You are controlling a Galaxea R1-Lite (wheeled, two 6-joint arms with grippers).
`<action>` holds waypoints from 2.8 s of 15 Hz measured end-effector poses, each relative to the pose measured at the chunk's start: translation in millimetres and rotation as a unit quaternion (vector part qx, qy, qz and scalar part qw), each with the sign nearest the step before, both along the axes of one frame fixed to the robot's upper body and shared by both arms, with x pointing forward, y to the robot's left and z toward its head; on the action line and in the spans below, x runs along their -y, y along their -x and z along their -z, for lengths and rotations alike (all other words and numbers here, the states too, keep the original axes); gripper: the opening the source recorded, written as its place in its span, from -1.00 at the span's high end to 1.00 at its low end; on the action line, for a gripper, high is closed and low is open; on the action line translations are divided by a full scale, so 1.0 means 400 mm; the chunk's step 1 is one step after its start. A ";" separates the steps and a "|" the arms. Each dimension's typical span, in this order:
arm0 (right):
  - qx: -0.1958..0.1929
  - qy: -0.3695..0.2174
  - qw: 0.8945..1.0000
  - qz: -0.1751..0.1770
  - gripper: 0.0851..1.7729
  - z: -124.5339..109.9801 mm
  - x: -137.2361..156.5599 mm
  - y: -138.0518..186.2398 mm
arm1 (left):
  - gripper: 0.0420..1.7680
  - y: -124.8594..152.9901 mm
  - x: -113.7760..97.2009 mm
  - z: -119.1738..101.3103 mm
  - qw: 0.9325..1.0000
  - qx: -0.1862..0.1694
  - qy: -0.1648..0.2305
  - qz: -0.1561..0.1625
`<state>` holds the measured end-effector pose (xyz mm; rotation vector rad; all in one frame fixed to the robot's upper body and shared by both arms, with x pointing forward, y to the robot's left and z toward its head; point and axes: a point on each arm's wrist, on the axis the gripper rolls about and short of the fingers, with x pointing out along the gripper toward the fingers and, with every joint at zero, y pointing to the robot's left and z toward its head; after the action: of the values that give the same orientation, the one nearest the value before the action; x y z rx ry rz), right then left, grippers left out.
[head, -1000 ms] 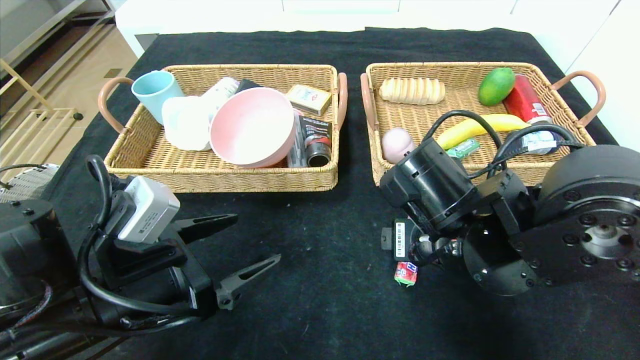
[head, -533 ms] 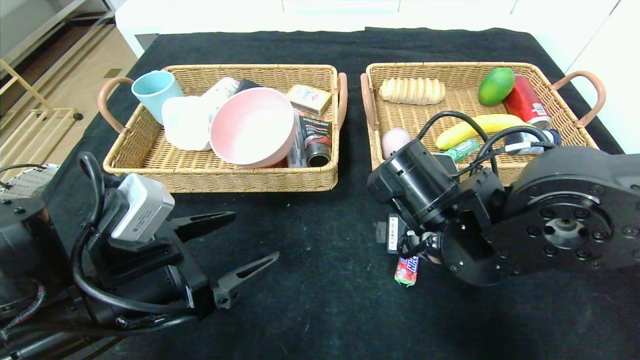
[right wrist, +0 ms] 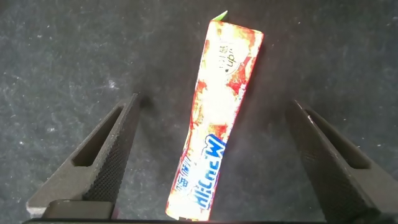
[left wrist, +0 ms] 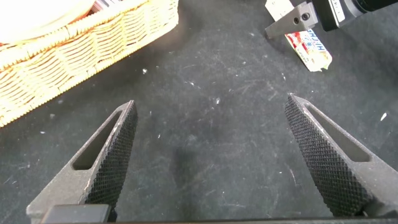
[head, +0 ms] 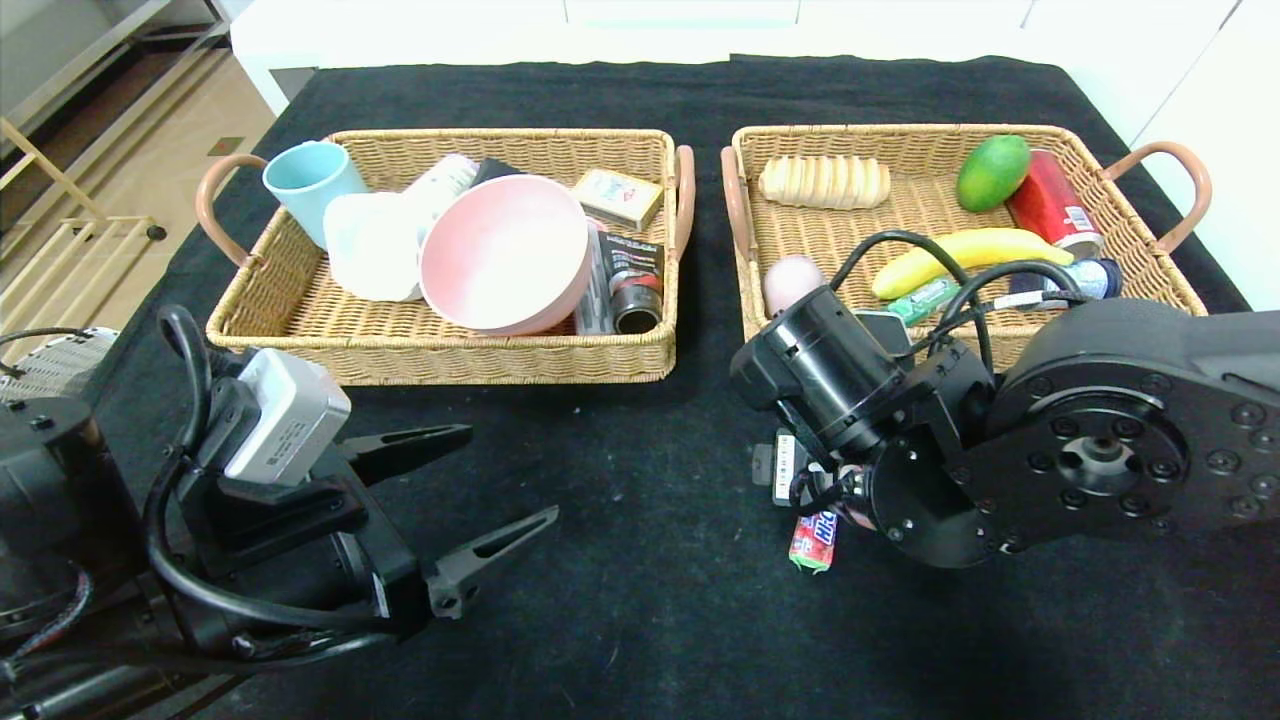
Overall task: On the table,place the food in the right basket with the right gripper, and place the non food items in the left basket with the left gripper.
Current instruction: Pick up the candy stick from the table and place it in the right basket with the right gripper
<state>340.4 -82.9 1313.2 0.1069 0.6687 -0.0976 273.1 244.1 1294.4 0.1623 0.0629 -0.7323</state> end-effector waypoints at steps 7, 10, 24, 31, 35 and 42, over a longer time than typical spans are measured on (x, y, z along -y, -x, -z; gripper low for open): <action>-0.006 0.001 1.000 0.002 -0.11 0.013 -0.004 0.000 | -0.94 -0.001 0.001 0.003 1.000 -0.002 -0.001 0.001; -0.008 0.004 1.000 0.002 0.25 0.018 -0.006 -0.001 | -0.94 -0.001 0.002 0.005 1.000 -0.004 -0.002 0.006; -0.013 0.003 1.000 0.006 0.69 0.033 -0.013 -0.004 | -0.94 -0.004 0.005 0.015 1.000 -0.013 -0.006 0.008; -0.006 0.010 1.000 -0.012 0.69 0.010 -0.013 0.019 | -0.94 -0.007 0.006 0.017 1.000 -0.013 -0.008 0.009; 0.006 0.023 0.999 -0.034 0.69 -0.042 0.010 0.048 | -0.94 -0.004 0.006 0.015 1.000 -0.010 -0.008 0.009; 0.095 0.050 0.991 -0.076 0.69 -0.180 0.082 0.038 | -0.94 -0.001 0.003 0.009 1.000 -0.002 -0.009 0.007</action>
<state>325.4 -115.7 1385.4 -0.0309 0.4782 0.0252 273.5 243.0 1290.7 0.1785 0.0716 -0.7452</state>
